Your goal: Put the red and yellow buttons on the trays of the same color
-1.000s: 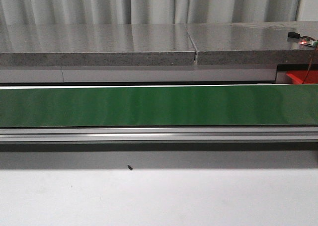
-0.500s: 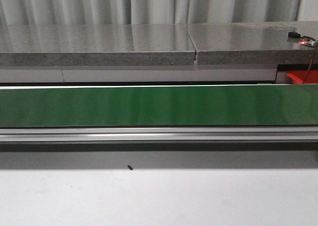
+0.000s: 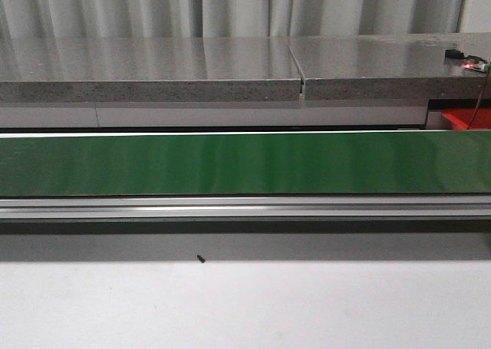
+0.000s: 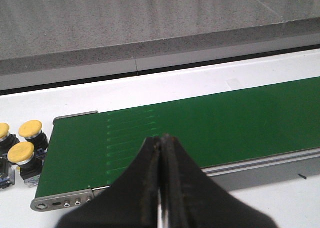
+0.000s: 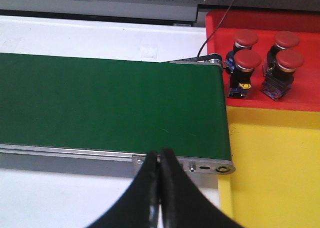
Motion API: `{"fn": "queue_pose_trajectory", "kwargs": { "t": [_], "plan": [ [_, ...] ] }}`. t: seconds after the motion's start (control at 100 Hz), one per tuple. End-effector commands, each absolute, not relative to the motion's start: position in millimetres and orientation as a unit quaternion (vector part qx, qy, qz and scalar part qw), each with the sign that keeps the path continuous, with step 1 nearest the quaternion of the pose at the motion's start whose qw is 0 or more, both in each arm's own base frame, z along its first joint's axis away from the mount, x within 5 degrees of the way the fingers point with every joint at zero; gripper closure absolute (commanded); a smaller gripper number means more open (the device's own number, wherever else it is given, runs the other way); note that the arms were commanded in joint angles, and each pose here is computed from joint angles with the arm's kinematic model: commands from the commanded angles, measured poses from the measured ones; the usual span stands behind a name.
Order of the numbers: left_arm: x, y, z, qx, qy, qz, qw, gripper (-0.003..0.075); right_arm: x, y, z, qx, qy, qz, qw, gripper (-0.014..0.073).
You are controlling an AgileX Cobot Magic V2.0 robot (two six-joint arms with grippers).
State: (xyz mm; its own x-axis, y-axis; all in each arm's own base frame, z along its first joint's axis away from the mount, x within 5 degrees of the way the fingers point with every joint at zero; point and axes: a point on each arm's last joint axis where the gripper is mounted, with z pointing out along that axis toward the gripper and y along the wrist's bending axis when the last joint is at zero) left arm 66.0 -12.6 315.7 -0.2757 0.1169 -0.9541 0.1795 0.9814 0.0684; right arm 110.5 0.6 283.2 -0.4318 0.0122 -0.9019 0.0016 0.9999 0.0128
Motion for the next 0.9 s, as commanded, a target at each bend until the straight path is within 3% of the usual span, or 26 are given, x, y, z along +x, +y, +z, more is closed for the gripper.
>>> {"fn": "queue_pose_trajectory", "kwargs": {
  "t": [0.0, 0.48, 0.89],
  "plan": [
    [67.4, -12.9, 329.7, 0.084, 0.772, -0.034, 0.629, 0.0739, 113.4, 0.9, 297.0, 0.003, 0.820, 0.006, 0.572, 0.0661],
    [67.5, -12.5, 329.8, 0.075, 0.773, -0.038, 0.629, 0.0739, 113.4, 0.9, 297.0, 0.003, 0.820, 0.006, 0.572, 0.0661],
    [111.6, -9.7, 320.1, 0.006, 0.833, -0.048, 0.552, 0.0738, 113.4, 0.9, 297.0, 0.003, 0.820, 0.006, 0.572, 0.0661]
  ]
}}
